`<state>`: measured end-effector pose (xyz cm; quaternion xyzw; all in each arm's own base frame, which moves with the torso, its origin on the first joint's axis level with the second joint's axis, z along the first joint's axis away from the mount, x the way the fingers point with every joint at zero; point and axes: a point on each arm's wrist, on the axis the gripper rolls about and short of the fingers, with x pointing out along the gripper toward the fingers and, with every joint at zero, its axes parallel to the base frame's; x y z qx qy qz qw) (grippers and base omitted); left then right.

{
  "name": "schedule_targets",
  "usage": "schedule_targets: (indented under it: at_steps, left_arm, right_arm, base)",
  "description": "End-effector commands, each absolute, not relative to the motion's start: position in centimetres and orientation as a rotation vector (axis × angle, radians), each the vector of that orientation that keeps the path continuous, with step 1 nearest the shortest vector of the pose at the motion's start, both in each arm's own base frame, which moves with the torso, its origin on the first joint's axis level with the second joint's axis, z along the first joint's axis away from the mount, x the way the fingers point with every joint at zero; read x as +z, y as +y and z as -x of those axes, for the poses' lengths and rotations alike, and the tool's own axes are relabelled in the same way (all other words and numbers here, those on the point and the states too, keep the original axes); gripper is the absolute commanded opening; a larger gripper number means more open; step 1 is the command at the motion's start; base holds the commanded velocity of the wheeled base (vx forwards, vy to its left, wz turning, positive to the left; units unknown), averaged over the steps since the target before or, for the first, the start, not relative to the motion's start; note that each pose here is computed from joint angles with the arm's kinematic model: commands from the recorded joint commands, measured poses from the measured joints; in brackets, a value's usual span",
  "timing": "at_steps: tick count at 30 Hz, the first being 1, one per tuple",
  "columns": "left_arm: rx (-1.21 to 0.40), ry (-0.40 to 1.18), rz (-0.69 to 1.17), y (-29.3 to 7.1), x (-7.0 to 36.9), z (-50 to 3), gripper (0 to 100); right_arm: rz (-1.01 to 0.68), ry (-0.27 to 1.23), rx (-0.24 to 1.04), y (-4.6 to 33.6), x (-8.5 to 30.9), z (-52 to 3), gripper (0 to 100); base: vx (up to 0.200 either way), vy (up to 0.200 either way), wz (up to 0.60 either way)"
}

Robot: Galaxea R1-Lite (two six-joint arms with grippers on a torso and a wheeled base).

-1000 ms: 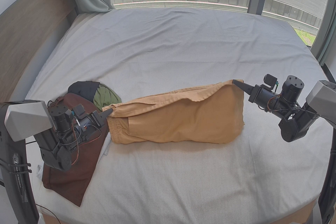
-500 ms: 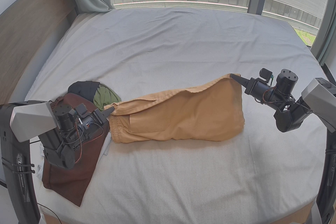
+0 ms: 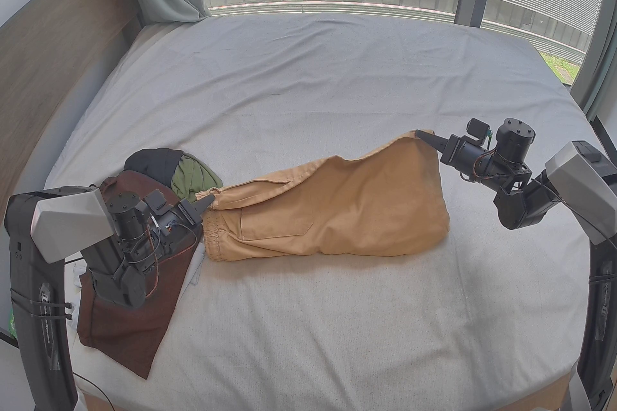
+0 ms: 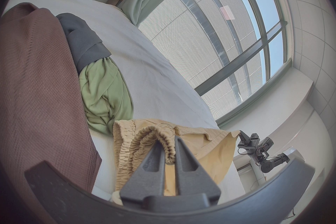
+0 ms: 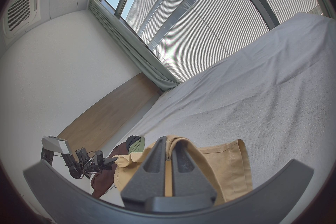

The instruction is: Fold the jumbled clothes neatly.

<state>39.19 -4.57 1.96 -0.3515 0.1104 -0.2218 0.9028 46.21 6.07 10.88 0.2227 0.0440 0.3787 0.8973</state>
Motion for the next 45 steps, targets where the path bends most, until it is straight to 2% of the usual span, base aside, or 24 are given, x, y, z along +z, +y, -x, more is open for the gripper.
schedule_targets:
  at_steps: [1,16,17,18,25,36,45]
  left_arm:
    - [-0.449,0.223,0.728,-4.6,1.3,-39.8,0]
    - [-0.443,0.226,0.728,-4.5,0.3,-40.5,0]
    - [-0.443,0.226,0.728,-4.6,0.3,-40.4,0]
    - [-0.444,0.223,0.727,-4.6,0.4,-40.5,100]
    - [-0.398,0.162,0.726,-4.1,1.4,-41.0,100]
    - [-0.423,0.132,0.731,-3.9,4.0,-40.0,100]
    - [-0.478,0.140,0.731,-3.9,5.9,-38.5,100]
  right_arm:
    - [-0.463,0.098,0.786,6.3,10.3,-47.1,0]
    - [-0.466,0.098,0.762,6.4,9.5,-48.9,0]
    - [-0.465,0.090,0.764,6.4,9.7,-49.0,100]
    - [-0.464,0.087,0.763,6.4,9.6,-49.2,100]
    - [-0.470,0.105,0.759,6.3,9.3,-48.8,100]
    - [-0.478,0.144,0.753,6.2,11.3,-45.0,100]
    - [-0.485,0.157,0.760,6.1,9.8,-41.4,100]
  base:
    - [0.000,0.000,0.00]
    - [0.000,0.000,0.00]
    - [0.000,0.000,0.00]
    - [0.000,0.000,0.00]
    - [0.000,0.000,0.00]
    - [0.000,0.000,0.00]
    - [0.000,0.000,0.00]
